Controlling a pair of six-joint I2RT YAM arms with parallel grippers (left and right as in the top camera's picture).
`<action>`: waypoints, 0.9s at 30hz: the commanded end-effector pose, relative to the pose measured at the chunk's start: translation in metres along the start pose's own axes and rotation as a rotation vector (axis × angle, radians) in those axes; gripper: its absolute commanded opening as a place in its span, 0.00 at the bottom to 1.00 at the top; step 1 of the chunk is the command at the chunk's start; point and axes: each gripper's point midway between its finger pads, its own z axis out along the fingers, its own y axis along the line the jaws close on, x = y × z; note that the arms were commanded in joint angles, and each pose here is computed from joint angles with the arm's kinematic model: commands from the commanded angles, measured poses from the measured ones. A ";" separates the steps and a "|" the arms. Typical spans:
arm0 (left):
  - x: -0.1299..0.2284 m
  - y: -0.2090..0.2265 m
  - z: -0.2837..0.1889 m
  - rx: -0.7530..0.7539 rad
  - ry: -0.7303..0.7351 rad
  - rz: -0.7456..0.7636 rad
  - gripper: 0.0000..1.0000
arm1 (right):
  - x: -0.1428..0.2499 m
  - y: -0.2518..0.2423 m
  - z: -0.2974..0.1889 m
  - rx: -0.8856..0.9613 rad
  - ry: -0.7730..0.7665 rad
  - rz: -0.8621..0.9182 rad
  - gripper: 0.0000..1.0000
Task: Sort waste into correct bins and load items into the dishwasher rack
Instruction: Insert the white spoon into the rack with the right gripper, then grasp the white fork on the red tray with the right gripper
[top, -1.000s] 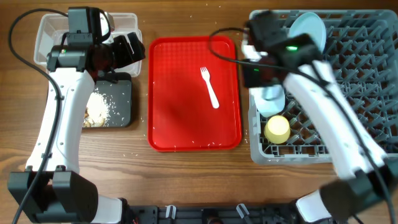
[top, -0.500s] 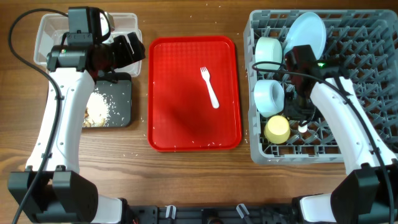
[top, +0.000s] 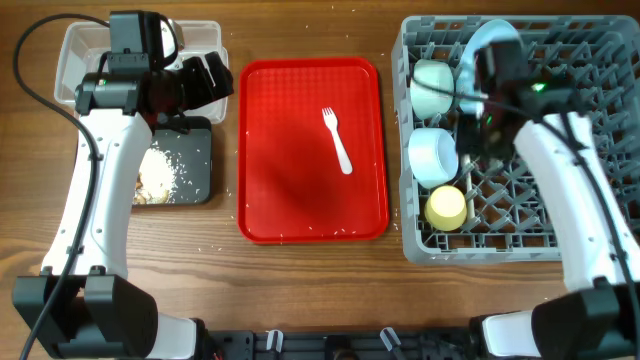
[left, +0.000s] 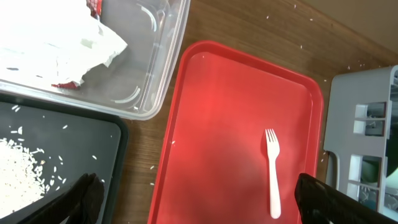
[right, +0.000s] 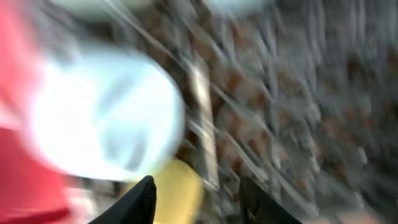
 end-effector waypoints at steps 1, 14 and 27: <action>-0.007 -0.001 -0.007 0.002 -0.027 0.006 1.00 | -0.047 0.092 -0.064 -0.408 -0.226 -0.142 0.42; -0.007 -0.001 -0.007 0.002 -0.027 0.006 1.00 | -0.066 0.258 0.110 -0.473 -0.169 -0.309 0.46; -0.007 -0.001 -0.007 0.002 -0.027 0.006 1.00 | -0.037 0.247 0.200 -0.339 -0.029 -0.303 0.40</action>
